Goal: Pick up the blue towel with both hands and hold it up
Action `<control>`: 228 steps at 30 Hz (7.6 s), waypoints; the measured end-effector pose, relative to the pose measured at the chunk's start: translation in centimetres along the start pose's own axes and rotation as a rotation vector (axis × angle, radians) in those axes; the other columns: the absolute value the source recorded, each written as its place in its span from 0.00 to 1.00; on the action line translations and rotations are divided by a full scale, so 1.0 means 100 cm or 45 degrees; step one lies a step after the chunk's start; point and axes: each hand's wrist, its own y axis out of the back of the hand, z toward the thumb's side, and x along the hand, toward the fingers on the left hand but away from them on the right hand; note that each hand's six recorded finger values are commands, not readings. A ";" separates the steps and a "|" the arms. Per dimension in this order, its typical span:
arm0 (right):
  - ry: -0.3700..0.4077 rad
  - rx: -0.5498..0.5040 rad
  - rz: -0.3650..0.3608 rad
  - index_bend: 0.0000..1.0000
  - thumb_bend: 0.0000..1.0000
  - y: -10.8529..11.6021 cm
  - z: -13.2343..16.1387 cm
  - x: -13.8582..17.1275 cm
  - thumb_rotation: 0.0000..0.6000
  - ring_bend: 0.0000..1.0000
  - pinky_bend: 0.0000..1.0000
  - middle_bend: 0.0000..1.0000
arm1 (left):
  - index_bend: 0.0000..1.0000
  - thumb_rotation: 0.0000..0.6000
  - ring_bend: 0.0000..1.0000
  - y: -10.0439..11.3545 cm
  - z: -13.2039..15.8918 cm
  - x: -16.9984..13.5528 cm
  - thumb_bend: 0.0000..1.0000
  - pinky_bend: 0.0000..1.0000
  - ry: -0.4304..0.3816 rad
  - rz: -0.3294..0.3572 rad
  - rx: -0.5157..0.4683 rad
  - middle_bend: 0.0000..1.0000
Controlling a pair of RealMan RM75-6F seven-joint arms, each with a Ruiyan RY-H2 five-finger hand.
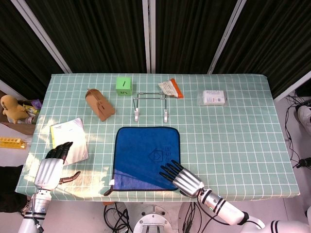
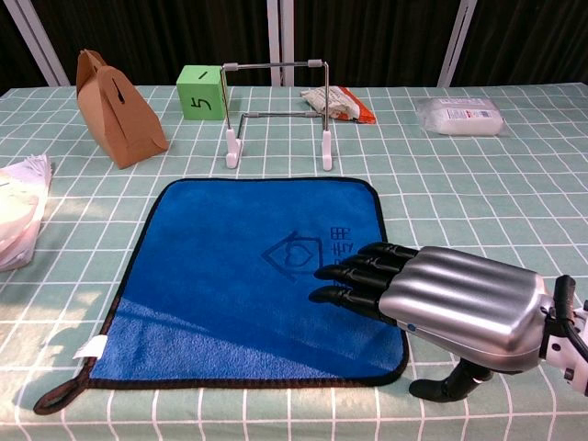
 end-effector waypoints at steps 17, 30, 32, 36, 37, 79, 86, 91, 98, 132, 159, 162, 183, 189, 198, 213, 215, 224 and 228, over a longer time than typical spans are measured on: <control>0.010 -0.001 -0.006 0.09 0.17 -0.003 0.002 -0.006 1.00 0.00 0.00 0.00 | 0.02 0.75 0.11 0.003 -0.003 -0.002 0.16 0.20 0.007 0.020 0.000 0.08; 0.015 -0.007 -0.069 0.18 0.46 0.001 0.004 -0.017 1.00 0.00 0.00 0.00 | 0.02 0.77 0.11 0.004 -0.004 -0.002 0.16 0.20 0.005 0.027 -0.008 0.08; 0.013 -0.009 -0.082 0.20 0.50 0.002 0.004 -0.020 1.00 0.00 0.00 0.00 | 0.02 0.78 0.11 0.005 -0.004 -0.002 0.16 0.20 0.006 0.028 -0.008 0.08; 0.009 -0.020 -0.102 0.21 0.53 0.001 0.002 -0.024 1.00 0.00 0.00 0.00 | 0.02 0.79 0.11 0.004 -0.004 -0.002 0.16 0.20 0.006 0.027 -0.009 0.08; 0.007 -0.022 -0.108 0.21 0.53 0.001 0.002 -0.025 1.00 0.00 0.00 0.00 | 0.02 0.80 0.11 0.005 -0.005 -0.002 0.16 0.20 0.007 0.028 -0.009 0.08; -0.040 -0.142 -0.452 0.92 0.50 0.039 -0.015 -0.058 1.00 0.00 0.00 0.00 | 0.08 0.90 0.16 -0.006 0.015 0.005 0.13 0.22 -0.142 -0.020 -0.179 0.16; -0.076 -0.217 -0.510 1.00 0.50 0.082 -0.030 -0.098 1.00 0.00 0.00 0.00 | 0.10 0.86 0.17 -0.024 0.034 0.022 0.09 0.24 -0.255 -0.155 -0.309 0.17; -0.123 -0.252 -0.555 1.00 0.50 0.115 -0.045 -0.124 1.00 0.00 0.00 0.00 | 0.14 0.69 0.21 -0.034 0.052 0.034 0.08 0.29 -0.327 -0.229 -0.414 0.21; -0.175 -0.290 -0.602 1.00 0.50 0.156 -0.059 -0.156 1.00 0.00 0.00 0.00 | 0.21 0.53 0.27 -0.050 0.069 0.050 0.07 0.36 -0.369 -0.303 -0.507 0.28; -0.247 -0.278 -0.596 1.00 0.50 0.188 -0.067 -0.176 1.00 0.00 0.00 0.00 | 0.38 0.49 0.40 -0.058 0.105 0.074 0.16 0.47 -0.365 -0.361 -0.629 0.44; -0.224 -0.268 -0.619 1.00 0.52 0.184 -0.071 -0.163 1.00 0.00 0.00 0.00 | 0.74 1.00 0.50 -0.052 0.104 0.086 0.44 0.55 -0.266 -0.262 -0.674 0.55; -0.232 -0.278 -0.628 1.00 0.52 0.181 -0.075 -0.156 1.00 0.00 0.00 0.00 | 0.76 1.00 0.50 -0.049 0.105 0.087 0.46 0.56 -0.261 -0.246 -0.669 0.56; -0.342 -0.576 -0.704 1.00 0.52 0.133 -0.105 -0.084 1.00 0.00 0.00 0.00 | 0.76 1.00 0.50 0.028 0.144 0.133 0.46 0.56 -0.346 -0.268 -0.249 0.56; -0.395 -0.671 -0.730 1.00 0.53 0.120 -0.117 -0.079 1.00 0.00 0.00 0.00 | 0.76 1.00 0.50 0.048 0.167 0.159 0.46 0.56 -0.349 -0.293 -0.154 0.56; -0.470 -0.768 -0.802 1.00 0.54 0.133 -0.146 -0.093 1.00 0.00 0.00 0.00 | 0.76 1.00 0.50 0.075 0.190 0.201 0.46 0.56 -0.319 -0.311 -0.064 0.56; -0.530 -0.698 -0.940 1.00 0.55 0.221 -0.191 -0.143 1.00 0.00 0.00 0.00 | 0.76 1.00 0.50 0.134 0.195 0.274 0.46 0.56 -0.137 -0.348 -0.169 0.56; -0.548 -0.692 -0.937 1.00 0.56 0.227 -0.197 -0.149 1.00 0.00 0.00 0.00 | 0.76 1.00 0.50 0.141 0.193 0.284 0.46 0.56 -0.111 -0.341 -0.178 0.56; -0.624 -0.743 -0.935 1.00 0.57 0.232 -0.217 -0.164 1.00 0.00 0.00 0.00 | 0.75 1.00 0.50 0.164 0.191 0.315 0.46 0.56 -0.042 -0.342 -0.133 0.56; -0.652 -0.787 -0.928 1.00 0.57 0.226 -0.222 -0.169 1.00 0.00 0.00 0.00 | 0.74 1.00 0.50 0.165 0.187 0.323 0.46 0.56 -0.015 -0.348 -0.059 0.56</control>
